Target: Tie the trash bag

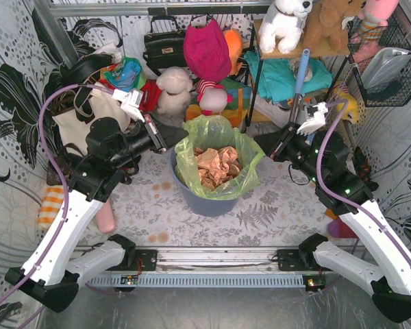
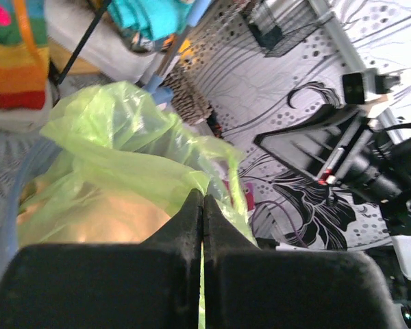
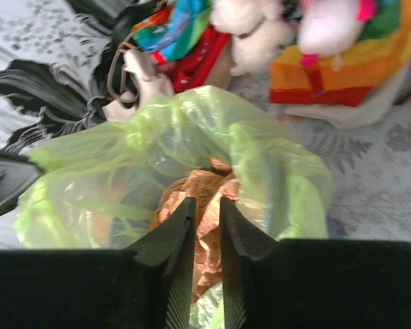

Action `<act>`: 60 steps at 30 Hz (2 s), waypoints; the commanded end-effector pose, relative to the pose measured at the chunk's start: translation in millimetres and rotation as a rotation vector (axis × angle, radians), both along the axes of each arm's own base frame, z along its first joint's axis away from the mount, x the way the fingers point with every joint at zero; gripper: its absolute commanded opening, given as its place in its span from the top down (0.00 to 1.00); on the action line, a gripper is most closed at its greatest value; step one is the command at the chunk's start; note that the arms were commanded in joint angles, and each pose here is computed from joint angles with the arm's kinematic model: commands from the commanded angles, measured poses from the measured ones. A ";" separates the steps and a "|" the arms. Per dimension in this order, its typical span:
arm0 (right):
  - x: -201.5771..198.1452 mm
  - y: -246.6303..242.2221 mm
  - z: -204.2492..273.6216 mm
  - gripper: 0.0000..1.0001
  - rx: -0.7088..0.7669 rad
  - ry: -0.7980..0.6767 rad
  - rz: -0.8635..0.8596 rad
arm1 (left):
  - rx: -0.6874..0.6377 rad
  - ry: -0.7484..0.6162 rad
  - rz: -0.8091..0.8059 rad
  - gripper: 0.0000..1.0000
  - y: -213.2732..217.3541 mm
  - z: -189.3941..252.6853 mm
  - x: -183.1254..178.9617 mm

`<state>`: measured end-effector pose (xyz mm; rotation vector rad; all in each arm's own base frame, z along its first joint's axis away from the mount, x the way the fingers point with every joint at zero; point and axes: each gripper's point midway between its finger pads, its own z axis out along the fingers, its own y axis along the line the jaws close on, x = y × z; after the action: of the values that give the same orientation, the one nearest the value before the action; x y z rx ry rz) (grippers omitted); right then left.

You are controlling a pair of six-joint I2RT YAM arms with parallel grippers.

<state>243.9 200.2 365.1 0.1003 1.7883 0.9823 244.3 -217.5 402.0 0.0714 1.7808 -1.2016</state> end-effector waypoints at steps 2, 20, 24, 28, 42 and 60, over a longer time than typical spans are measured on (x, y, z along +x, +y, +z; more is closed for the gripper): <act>-0.7 -38.1 -19.9 0.54 -0.071 0.092 -0.181 | -0.101 -0.203 -0.108 1.00 -10.8 54.8 -13.5; -4.0 5.6 -75.3 0.32 0.109 0.236 -0.035 | -0.242 -0.289 -0.329 1.00 -39.2 79.1 -23.3; -2.0 15.2 -76.6 0.37 0.192 0.233 -0.008 | -0.239 -0.279 -0.347 1.00 -43.0 74.4 -21.5; -1.5 11.7 -77.7 0.41 0.223 0.233 -0.032 | -0.238 -0.273 -0.349 1.00 -44.6 71.8 -20.6; -16.9 -5.8 -50.8 0.64 0.292 0.143 -0.051 | -0.239 -0.267 -0.351 1.00 -47.3 71.4 -17.7; -41.2 -22.7 -58.9 0.48 0.114 0.254 -0.059 | -0.236 -0.259 -0.351 1.00 -49.3 70.1 -15.8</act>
<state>212.2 197.9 310.5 0.3423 1.8838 1.1875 234.8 -266.4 459.2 0.3594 1.4855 -1.5604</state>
